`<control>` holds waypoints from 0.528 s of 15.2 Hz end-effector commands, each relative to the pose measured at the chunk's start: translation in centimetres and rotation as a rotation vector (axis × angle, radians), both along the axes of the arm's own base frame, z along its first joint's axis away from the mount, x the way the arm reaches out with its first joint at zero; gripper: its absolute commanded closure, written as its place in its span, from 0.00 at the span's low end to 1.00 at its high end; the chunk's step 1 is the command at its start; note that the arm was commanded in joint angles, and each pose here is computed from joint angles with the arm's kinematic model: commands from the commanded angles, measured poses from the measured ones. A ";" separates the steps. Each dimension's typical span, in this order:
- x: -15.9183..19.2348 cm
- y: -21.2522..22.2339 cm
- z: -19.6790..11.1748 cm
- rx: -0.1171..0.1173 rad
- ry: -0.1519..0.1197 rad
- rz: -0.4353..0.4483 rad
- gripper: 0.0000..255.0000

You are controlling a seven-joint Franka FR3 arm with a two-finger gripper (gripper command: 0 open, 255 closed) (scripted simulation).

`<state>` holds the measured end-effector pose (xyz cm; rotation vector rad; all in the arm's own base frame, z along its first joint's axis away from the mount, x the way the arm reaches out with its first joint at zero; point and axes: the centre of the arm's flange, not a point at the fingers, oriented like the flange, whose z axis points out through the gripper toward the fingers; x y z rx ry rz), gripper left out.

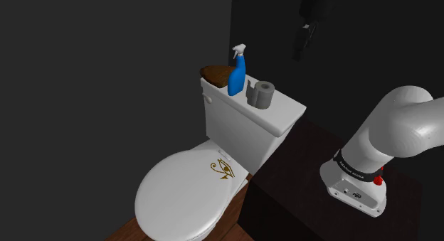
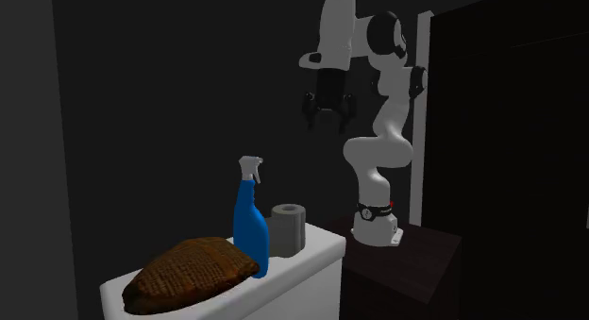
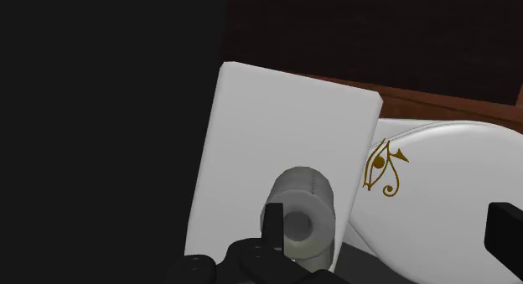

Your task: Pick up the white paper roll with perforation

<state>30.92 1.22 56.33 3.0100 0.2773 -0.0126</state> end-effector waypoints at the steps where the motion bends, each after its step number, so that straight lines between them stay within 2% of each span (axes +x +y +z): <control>1: 0.0 0.0 0.0 0.000 0.000 0.000 0.00; 8: 6.1 -1.0 -7.0 0.048 0.008 -0.022 0.00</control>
